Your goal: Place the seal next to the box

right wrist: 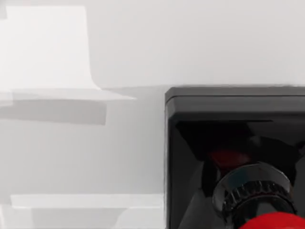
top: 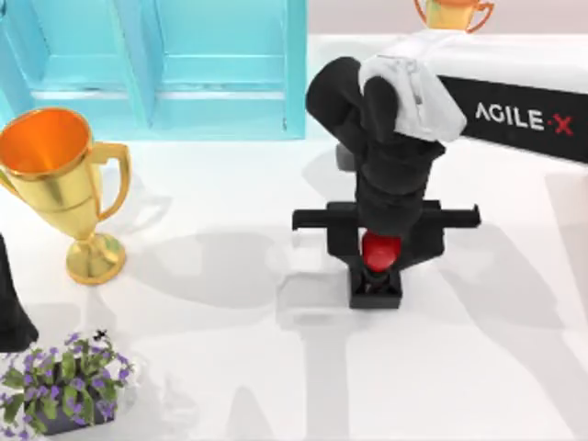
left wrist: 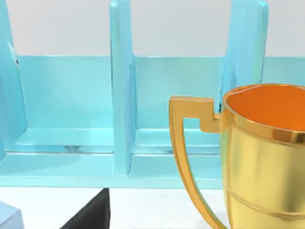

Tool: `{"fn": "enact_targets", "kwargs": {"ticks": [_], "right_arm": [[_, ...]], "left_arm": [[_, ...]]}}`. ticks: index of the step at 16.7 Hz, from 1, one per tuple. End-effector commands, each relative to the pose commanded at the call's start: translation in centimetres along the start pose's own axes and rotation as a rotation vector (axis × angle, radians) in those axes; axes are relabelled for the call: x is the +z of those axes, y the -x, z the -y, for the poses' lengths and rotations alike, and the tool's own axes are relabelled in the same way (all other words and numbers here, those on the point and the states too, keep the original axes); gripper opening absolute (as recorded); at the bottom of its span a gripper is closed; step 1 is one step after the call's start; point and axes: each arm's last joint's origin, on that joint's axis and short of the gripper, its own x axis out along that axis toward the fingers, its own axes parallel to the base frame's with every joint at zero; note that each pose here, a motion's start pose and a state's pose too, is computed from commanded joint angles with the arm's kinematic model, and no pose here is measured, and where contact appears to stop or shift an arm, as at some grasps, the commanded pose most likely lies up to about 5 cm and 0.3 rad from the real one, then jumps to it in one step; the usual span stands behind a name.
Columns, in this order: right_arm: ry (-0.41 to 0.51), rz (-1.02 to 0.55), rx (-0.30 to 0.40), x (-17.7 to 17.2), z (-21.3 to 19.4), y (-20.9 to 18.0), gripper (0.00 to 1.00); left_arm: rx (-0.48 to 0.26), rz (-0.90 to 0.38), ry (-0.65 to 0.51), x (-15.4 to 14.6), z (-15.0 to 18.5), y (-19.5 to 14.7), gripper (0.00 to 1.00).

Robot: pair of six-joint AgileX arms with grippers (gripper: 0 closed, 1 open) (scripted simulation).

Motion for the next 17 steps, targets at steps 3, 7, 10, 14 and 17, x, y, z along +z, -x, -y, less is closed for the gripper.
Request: {"fn": "enact_targets", "kwargs": {"ticks": [3,7,10,14,17], "right_arm": [[0.000,-0.001,-0.001,0.1,-0.1,1.5,0.00],[0.000,0.000,0.000,0.0,0.0,4.4,0.00],[0.000,0.000,0.000,0.0,0.0,4.9,0.00],[-0.001,-0.004,-0.003,0.3,0.5,5.0,0.00],[-0.001,-0.007,-0.003,1.9,4.0,6.6,0.00]], "left_arm": [[0.000,0.000,0.000,0.0,0.0,0.0,1.00],[0.000,0.000,0.000,0.0,0.0,0.0,1.00],[0.000,0.000,0.000,0.0,0.0,0.0,1.00],[0.000,0.000,0.000,0.0,0.0,0.0,1.00],[0.000,0.000,0.000,0.0,0.0,0.0,1.00]]}}
